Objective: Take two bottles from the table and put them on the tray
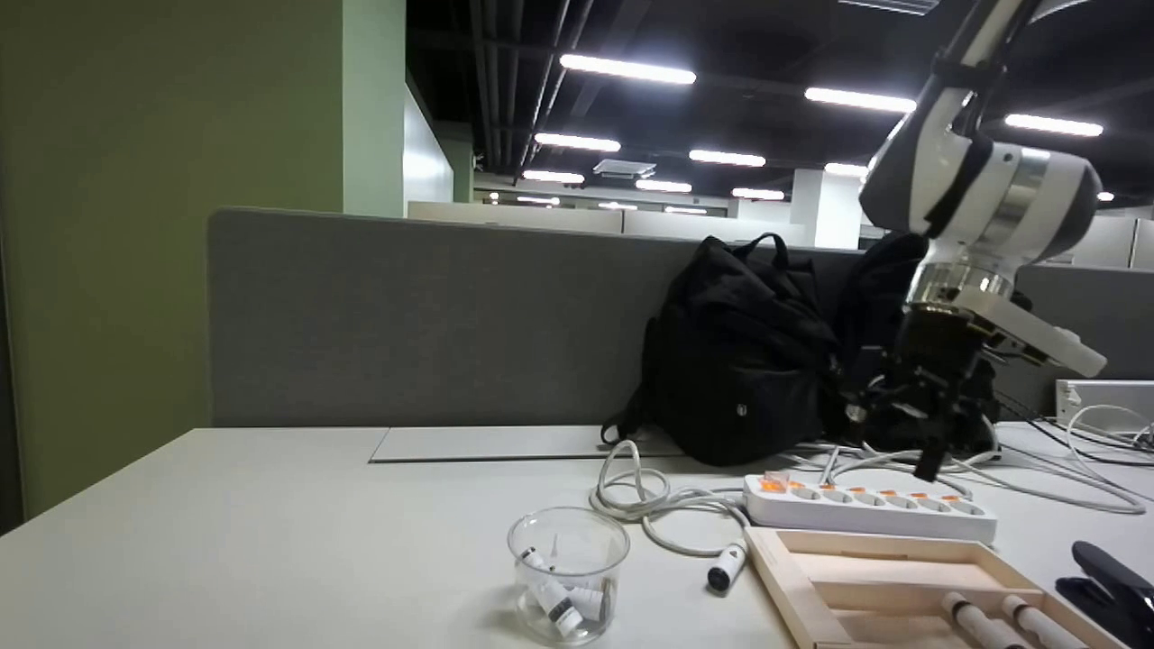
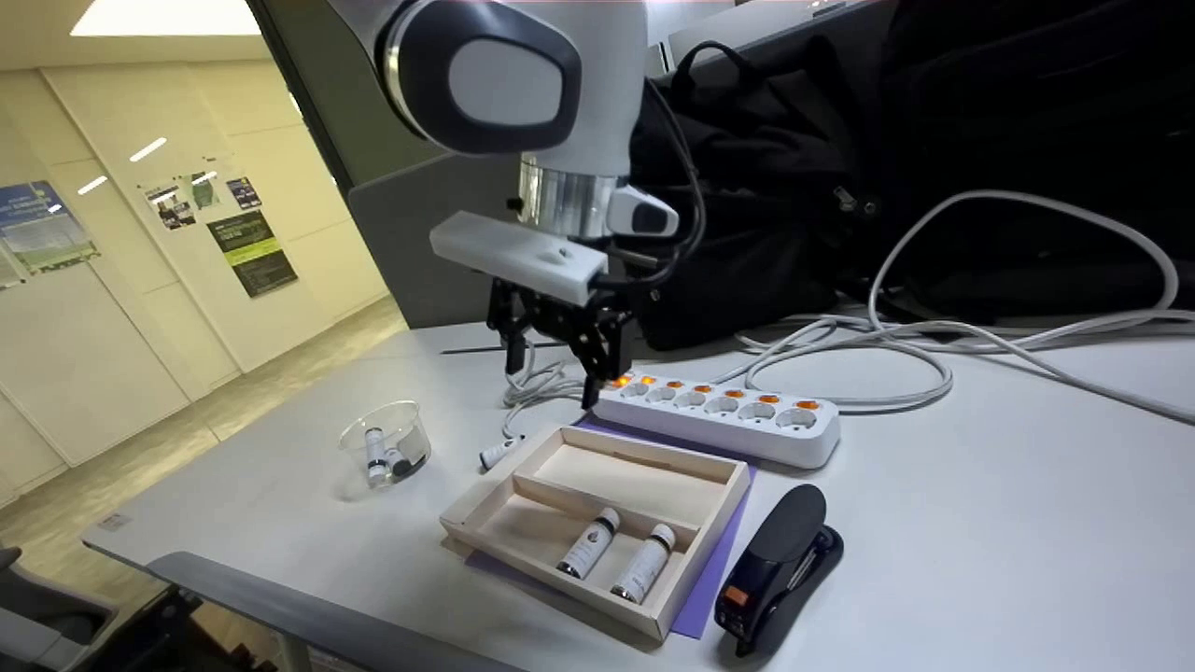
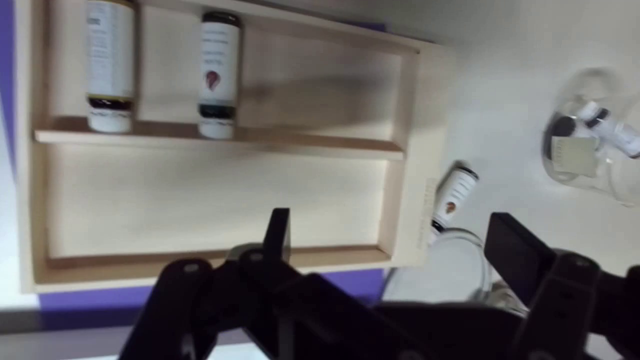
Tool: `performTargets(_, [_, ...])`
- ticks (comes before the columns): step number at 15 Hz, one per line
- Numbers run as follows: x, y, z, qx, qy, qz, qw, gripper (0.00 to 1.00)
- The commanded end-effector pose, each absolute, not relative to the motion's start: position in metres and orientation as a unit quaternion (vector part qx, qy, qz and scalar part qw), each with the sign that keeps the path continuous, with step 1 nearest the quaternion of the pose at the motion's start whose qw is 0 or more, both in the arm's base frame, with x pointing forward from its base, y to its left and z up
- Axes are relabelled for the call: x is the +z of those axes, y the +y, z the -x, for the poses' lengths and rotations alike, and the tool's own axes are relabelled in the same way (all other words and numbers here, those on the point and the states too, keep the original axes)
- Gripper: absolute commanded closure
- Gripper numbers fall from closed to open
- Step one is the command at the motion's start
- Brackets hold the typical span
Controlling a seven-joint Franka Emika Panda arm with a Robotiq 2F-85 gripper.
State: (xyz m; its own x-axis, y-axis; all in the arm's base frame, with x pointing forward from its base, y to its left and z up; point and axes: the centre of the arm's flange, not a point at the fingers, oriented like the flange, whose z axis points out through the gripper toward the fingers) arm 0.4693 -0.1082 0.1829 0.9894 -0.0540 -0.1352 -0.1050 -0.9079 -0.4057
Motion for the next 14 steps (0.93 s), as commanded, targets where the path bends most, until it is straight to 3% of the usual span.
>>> performTargets(1, [0.204, -0.067, -0.522, 0.055, 0.027, 0.965, 0.256, 0.0])
performTargets(7, [0.183, 0.026, -0.591, 0.09, 0.072, 0.93, 0.35, 0.0])
performTargets(11, [0.158, 0.067, -0.594, 0.159, 0.089, 0.89, 0.417, 0.0])
performTargets(12, [0.162, 0.059, -0.575, 0.132, 0.068, 0.91, 0.388, 0.0])
performTargets(14, [0.152, 0.068, -0.578, 0.151, 0.067, 0.899, 0.406, 0.0])
